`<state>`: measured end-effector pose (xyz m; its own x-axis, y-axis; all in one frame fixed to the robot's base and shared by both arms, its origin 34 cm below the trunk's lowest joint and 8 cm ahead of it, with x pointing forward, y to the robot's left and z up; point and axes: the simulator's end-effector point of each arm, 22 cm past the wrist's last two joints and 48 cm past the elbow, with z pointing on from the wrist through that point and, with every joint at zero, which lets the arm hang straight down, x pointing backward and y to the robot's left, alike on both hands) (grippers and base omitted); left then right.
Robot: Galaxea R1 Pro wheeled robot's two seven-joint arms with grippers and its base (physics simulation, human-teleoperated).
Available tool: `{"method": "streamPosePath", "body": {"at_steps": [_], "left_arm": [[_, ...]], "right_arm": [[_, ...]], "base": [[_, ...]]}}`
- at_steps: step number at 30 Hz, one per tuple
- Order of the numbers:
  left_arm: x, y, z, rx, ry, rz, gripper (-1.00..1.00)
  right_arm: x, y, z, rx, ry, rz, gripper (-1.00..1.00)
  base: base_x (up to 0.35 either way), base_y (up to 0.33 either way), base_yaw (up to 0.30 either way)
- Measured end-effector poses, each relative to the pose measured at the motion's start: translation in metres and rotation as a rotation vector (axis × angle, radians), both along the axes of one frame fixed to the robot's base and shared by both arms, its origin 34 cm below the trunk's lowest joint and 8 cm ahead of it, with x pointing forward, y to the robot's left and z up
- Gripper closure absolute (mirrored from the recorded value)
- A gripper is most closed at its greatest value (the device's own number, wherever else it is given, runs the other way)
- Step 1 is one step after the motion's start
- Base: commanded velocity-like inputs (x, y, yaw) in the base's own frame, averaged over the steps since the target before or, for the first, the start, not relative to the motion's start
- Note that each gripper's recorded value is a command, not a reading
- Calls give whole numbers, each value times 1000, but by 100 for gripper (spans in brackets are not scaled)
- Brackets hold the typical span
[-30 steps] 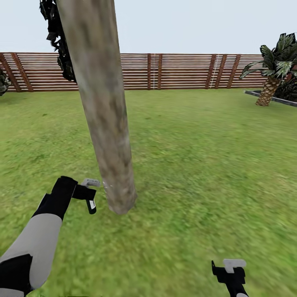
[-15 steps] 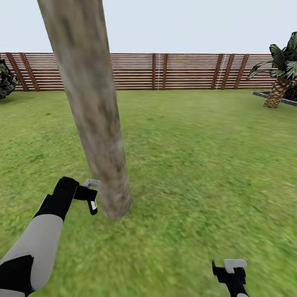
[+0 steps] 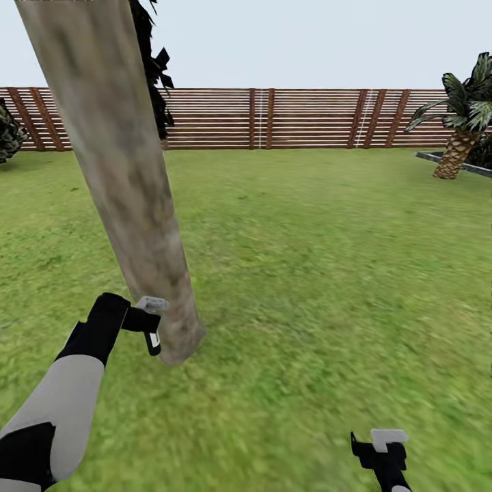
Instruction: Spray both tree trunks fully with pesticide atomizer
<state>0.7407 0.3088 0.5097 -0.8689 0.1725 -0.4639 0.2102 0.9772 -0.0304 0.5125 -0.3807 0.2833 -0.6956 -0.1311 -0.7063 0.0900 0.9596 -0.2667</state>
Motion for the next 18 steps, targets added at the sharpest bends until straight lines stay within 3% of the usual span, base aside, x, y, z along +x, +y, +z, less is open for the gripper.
{"method": "streamPosePath", "body": {"at_steps": [10,14,18], "left_arm": [[-3,14,-3,12,5,20,100],[-15,21,-16,15,28,36,100],[-24,10,-27,-3,49,30,100]], "right_arm": [[0,0,0,0,0,0,-100],[0,0,0,0,0,0,-100],[0,0,0,0,-1,0,-100]], "base": [[-51,-276,251],[142,-250,184],[233,-192,19]]}}
